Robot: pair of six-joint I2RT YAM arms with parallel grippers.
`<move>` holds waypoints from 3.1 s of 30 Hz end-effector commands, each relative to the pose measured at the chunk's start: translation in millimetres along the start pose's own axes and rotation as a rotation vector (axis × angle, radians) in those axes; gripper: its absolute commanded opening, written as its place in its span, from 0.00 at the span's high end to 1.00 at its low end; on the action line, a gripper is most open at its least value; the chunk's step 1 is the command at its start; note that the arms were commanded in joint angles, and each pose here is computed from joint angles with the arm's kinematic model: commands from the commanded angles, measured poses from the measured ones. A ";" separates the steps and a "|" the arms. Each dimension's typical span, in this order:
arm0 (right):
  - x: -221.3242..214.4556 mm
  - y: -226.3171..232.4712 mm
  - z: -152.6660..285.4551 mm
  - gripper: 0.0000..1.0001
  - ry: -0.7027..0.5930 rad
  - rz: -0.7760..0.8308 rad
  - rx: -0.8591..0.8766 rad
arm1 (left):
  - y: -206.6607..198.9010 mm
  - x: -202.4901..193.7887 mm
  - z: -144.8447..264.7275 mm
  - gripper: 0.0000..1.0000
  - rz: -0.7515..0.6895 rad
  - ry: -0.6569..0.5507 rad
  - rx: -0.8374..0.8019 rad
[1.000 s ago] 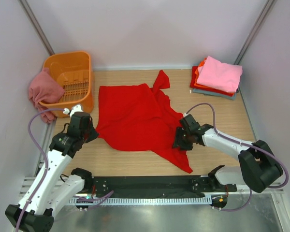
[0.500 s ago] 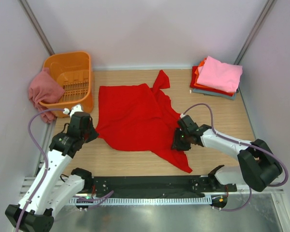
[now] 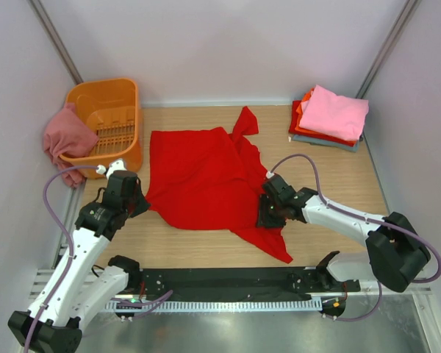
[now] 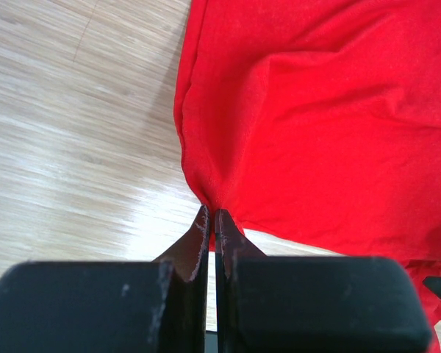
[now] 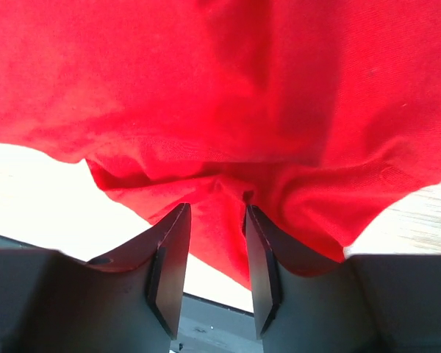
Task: Fold and stack the t-shirts
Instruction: Flatten the tshirt out
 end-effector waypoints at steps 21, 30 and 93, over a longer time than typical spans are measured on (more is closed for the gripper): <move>-10.8 -19.0 -10.3 0.88 0.005 0.020 -0.089 | -1.3 5.7 -0.7 1.00 0.006 -0.026 -0.007; 21.9 -2.1 28.8 0.99 -0.116 0.039 -0.058 | -2.8 13.8 16.3 1.00 0.012 -0.049 -0.027; 460.1 80.8 99.1 0.00 -0.854 0.429 -0.011 | -124.7 189.5 -94.9 0.10 0.062 -0.041 -0.063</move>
Point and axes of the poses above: each gripper's point midway between its finger pads, its own z axis back along the fingers, its own y axis along the line the jaws close on, x = y × z, the point moved 1 cm from there along z, back along the fingers, and after that the axes turned 5 degrees about z, right-handed, at the moved point
